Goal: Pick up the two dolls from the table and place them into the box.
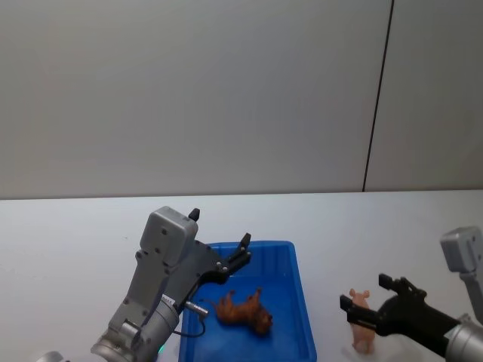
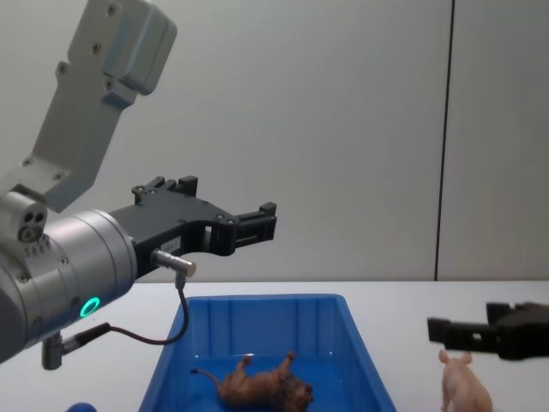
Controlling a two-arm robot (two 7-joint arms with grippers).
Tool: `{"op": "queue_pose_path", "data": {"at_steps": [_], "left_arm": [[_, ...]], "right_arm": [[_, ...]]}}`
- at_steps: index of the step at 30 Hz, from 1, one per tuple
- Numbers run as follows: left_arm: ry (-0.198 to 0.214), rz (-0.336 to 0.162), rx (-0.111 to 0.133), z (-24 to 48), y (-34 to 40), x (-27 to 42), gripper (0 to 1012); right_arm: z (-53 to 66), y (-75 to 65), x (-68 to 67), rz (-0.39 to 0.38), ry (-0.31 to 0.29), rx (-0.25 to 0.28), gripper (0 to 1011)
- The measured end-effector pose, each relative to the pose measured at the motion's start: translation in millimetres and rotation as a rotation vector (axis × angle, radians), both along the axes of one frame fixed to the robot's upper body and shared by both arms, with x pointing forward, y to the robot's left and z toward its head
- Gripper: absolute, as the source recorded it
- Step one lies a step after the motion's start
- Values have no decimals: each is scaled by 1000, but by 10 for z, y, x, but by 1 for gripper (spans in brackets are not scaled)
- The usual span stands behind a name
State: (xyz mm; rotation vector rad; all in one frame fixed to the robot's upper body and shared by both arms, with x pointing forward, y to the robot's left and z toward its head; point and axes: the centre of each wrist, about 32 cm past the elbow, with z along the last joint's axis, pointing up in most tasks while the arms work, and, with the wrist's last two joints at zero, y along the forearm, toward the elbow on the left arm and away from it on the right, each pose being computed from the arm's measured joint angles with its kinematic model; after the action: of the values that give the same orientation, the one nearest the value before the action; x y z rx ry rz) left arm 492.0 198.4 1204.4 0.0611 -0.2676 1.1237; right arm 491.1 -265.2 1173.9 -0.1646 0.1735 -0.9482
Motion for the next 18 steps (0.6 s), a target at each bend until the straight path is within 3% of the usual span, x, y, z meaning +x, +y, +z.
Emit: {"op": "queue_pose_path", "data": {"at_steps": [18], "left_arm": [[0, 0, 0, 0, 0, 0, 1001]], "right_arm": [[-292, 34, -55, -50, 119, -44, 1001]]}}
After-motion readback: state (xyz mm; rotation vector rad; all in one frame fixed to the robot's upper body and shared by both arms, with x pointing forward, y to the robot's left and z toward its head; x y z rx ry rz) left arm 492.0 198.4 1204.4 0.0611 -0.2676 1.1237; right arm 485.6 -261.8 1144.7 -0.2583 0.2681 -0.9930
